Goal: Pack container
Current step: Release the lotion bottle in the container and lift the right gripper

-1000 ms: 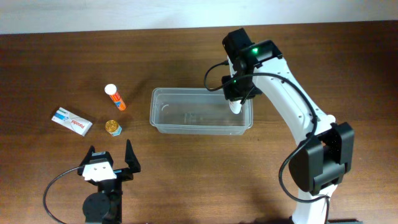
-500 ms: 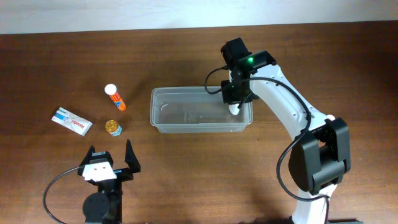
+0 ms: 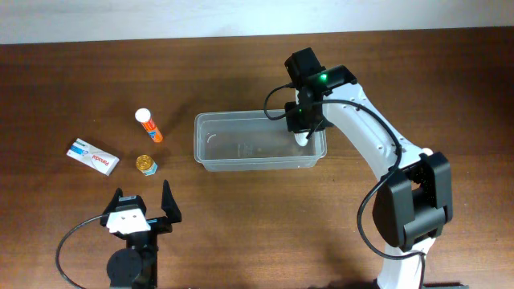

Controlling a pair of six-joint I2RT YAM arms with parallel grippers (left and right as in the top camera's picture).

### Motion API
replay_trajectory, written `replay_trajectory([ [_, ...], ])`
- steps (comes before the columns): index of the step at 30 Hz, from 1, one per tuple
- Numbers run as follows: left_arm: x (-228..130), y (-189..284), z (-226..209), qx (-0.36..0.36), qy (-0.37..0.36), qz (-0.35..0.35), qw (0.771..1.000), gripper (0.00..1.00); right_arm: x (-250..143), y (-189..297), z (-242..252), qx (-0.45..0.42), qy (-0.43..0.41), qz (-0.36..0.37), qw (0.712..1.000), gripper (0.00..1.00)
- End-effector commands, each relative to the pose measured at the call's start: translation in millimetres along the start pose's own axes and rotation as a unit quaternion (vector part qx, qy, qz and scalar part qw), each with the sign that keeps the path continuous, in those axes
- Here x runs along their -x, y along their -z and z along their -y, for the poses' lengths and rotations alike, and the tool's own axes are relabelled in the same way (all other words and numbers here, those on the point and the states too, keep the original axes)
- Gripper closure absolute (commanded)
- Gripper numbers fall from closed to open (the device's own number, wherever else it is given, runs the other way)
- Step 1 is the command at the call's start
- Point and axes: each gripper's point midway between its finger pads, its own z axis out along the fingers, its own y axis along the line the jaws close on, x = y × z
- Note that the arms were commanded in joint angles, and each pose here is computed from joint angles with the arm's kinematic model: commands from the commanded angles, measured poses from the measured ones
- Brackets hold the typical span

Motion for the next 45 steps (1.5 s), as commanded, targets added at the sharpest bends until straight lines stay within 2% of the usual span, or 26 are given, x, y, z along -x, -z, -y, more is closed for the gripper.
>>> replay_trajectory([
  [1, -2, 0, -1, 0.003, -0.008, 0.001, 1.000, 0.01, 2, 3, 0, -0.007, 0.000, 0.009, 1.000, 0.78],
  [12, -2, 0, -1, 0.003, -0.008, 0.001, 1.000, 0.00, 3, 3, 0, -0.007, 0.000, 0.010, 1.000, 0.67],
  [21, -2, 0, -1, 0.003, -0.008, 0.001, 1.000, 0.01, 4, 6, -1, -0.006, 0.001, 0.013, 1.000, 0.67],
  [32, -2, 0, -1, 0.003, -0.008, 0.001, 1.000, 0.01, 21, 55, -4, 0.001, 0.009, 0.038, 0.999, 0.64],
  [45, -2, 0, -1, 0.003, -0.008, 0.001, 1.000, 0.00, 7, 56, 5, -0.021, 0.019, 0.010, 1.000, 0.64],
])
